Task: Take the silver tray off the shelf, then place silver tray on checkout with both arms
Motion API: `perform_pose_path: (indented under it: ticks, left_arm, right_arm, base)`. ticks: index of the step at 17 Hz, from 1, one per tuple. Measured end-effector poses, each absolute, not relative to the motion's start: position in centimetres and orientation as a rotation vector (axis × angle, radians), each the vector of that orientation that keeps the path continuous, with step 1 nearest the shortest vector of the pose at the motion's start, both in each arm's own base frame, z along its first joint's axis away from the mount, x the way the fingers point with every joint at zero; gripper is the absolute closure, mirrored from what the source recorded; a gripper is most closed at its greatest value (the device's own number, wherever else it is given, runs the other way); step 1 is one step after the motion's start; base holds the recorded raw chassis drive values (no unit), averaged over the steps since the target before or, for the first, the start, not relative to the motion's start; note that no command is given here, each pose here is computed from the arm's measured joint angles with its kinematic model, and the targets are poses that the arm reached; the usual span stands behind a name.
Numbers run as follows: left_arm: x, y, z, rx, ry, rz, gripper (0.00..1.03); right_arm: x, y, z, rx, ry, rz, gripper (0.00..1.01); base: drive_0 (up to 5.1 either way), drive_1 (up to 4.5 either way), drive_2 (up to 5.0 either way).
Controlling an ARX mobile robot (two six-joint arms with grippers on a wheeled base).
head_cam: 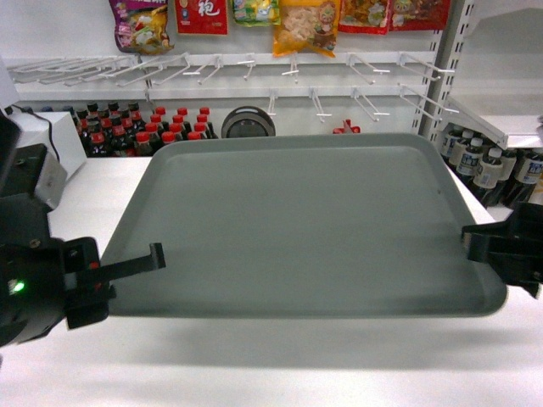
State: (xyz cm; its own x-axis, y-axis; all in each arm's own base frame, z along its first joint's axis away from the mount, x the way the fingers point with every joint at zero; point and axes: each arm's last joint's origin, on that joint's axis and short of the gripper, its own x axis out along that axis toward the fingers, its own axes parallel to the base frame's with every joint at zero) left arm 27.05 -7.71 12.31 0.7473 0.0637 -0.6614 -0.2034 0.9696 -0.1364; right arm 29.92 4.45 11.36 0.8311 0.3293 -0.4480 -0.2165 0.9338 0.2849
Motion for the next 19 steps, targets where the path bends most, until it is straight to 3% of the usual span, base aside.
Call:
perform_pose_path:
  ticks: [4, 6, 7, 8, 15, 19]
  left_arm:
    - [33.2, -8.5, 8.2, -0.149, 0.790, 0.125, 1.00]
    - [34.6, -10.5, 4.9, -0.128, 0.873, 0.134, 1.00]
    - [33.6, -10.5, 5.7, -0.141, 0.836, 0.110, 0.67]
    - [31.6, -9.1, 11.9, -0.123, 0.631, 0.140, 0.40]
    - [30.9, -7.7, 17.0, -0.160, 0.171, 0.022, 0.54]
    - [28.8, -6.1, 17.0, -0.097, 0.060, 0.015, 0.67]
  right_arm:
    - [35.3, 5.5, 6.9, 0.208, 0.582, 0.214, 0.98]
    - [37.4, 5.5, 2.5, 0.138, 0.662, 0.123, 0.96]
    - [35.9, 4.2, 3.0, 0.151, 0.645, 0.105, 0.61]
    - [35.9, 3.1, 6.1, 0.105, 0.330, 0.025, 0.55]
    - [32.5, 2.5, 5.4, 0.034, 0.294, 0.000, 0.72]
    - [29.5, 2.2, 5.0, 0.005, 0.344, 0.003, 0.85]
  base:
    - [0.0, 0.00, 0.0]
    - [0.0, 0.00, 0.0]
    - [0.0, 0.00, 0.0]
    - [0.0, 0.00, 0.0]
    - [0.0, 0.00, 0.0]
    - [0.0, 0.00, 0.0]
